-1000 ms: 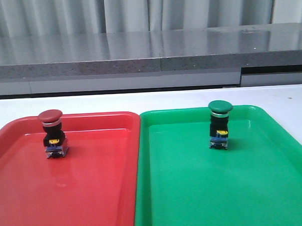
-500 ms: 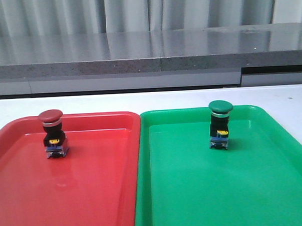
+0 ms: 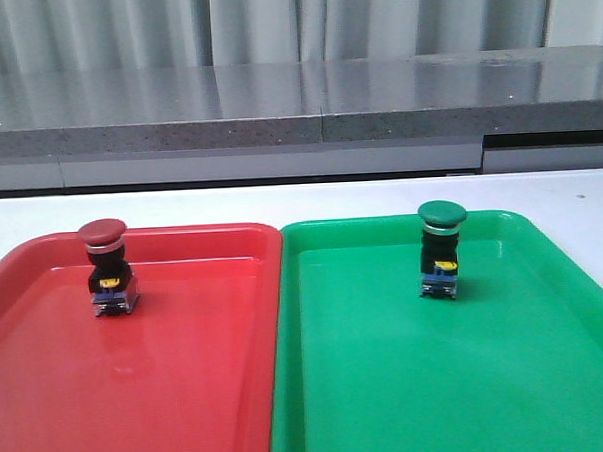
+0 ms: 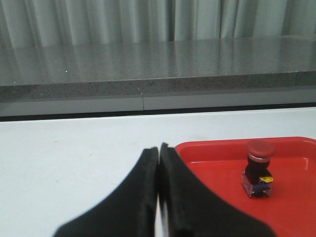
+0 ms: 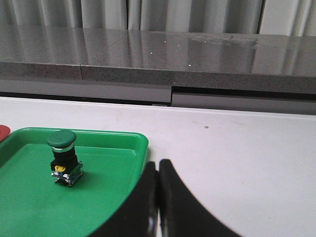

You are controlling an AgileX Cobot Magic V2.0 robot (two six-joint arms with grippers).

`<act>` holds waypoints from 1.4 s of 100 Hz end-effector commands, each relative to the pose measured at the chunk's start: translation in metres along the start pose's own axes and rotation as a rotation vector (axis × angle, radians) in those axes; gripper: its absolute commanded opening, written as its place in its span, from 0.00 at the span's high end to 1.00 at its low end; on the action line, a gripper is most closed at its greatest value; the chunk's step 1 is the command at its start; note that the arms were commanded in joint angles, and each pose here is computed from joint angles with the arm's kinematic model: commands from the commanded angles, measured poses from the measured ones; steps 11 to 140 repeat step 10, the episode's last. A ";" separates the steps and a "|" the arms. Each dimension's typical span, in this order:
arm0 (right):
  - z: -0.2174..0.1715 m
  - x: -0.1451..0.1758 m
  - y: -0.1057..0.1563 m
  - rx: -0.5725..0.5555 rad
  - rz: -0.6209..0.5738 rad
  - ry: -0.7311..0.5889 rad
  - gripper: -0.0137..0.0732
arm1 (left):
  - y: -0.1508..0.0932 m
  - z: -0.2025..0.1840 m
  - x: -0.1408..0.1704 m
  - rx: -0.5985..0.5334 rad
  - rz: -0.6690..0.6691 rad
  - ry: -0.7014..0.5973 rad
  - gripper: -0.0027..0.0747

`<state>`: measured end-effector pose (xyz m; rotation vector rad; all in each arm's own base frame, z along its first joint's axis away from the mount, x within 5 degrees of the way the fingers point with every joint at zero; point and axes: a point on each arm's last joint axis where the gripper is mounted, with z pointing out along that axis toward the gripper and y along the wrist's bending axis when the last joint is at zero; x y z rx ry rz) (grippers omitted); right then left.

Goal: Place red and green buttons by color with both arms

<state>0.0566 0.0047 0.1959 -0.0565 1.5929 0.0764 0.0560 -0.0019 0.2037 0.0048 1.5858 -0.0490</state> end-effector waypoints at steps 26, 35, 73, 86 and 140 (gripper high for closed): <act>-0.003 -0.014 0.000 0.002 -0.011 -0.122 0.92 | -0.001 -0.002 0.000 0.014 -0.018 -0.089 0.99; -0.003 -0.014 0.000 0.002 -0.011 -0.122 0.92 | -0.001 -0.002 0.000 0.014 -0.018 -0.089 0.99; -0.003 -0.014 0.000 0.002 -0.011 -0.122 0.92 | -0.001 -0.002 0.000 0.014 -0.018 -0.089 0.99; -0.003 -0.014 0.000 0.002 -0.011 -0.122 0.92 | -0.001 -0.002 0.000 0.014 -0.018 -0.089 0.99; -0.003 -0.014 0.000 0.002 -0.011 -0.122 0.92 | -0.001 -0.002 0.000 0.014 -0.018 -0.089 0.99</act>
